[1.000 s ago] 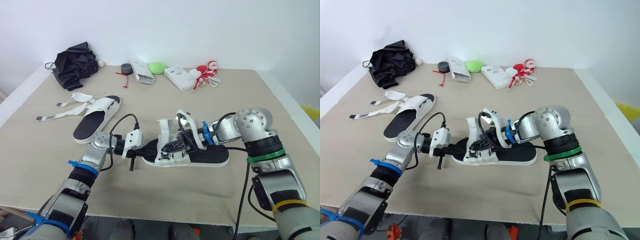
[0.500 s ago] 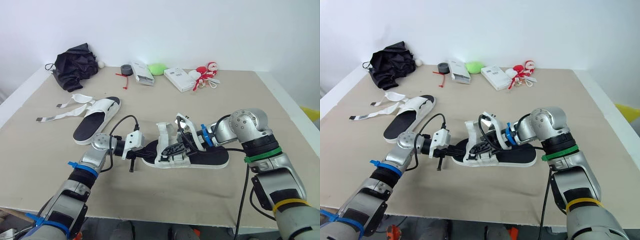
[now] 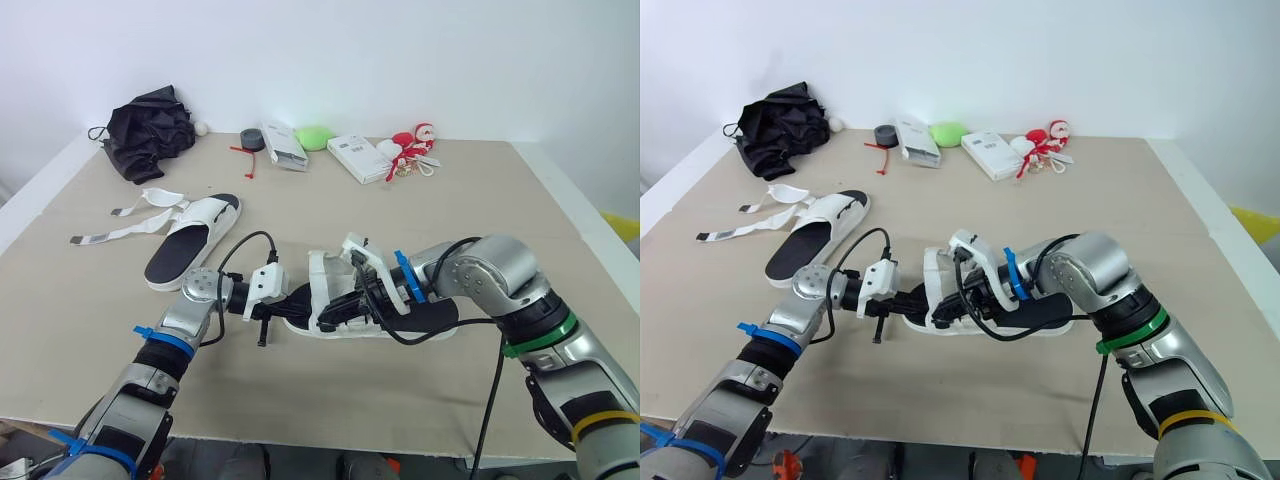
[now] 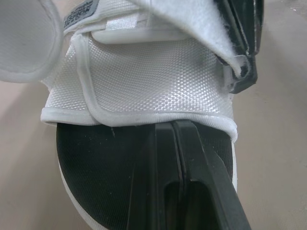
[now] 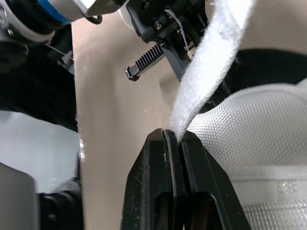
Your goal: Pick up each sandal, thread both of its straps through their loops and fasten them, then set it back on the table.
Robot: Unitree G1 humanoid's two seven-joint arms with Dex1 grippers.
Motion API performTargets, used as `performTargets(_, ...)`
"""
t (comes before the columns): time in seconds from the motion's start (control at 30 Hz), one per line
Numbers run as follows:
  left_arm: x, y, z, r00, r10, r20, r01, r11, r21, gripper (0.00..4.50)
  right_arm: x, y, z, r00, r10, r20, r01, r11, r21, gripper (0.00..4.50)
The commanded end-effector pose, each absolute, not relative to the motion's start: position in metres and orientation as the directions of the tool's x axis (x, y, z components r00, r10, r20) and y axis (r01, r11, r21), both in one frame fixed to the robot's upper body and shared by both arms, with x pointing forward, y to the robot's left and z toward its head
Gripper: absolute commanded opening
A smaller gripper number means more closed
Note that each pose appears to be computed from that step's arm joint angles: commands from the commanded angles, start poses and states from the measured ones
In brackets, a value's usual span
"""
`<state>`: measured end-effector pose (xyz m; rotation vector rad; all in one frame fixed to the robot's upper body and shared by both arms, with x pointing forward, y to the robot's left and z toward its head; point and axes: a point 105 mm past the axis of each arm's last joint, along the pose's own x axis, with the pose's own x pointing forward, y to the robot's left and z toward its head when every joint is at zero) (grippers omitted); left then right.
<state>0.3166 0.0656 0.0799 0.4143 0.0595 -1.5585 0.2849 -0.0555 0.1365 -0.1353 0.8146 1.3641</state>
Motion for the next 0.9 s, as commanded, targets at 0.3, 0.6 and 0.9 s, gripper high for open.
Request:
performTargets(0.3, 0.292, 0.083, 0.009, -0.043, -0.87, -0.491, 0.999, -0.036, -0.023, 0.0, 0.306, -0.05, 0.171, -0.046, 0.869, -0.492, -0.857, 0.219, 0.467, 3.04)
performTargets(0.6, 0.291, 0.083, 0.007, -0.04, -0.871, -0.489, 0.999, -0.031, -0.026, 0.0, 0.328, -0.045, 0.173, 0.049, 0.883, -0.468, -0.815, 0.306, 0.492, 2.54)
performTargets(0.9, 0.29, 0.083, 0.006, -0.04, -0.87, -0.491, 0.999, -0.03, -0.028, 0.0, 0.325, -0.044, 0.173, 0.043, 0.886, -0.462, -0.823, 0.293, 0.487, 0.02)
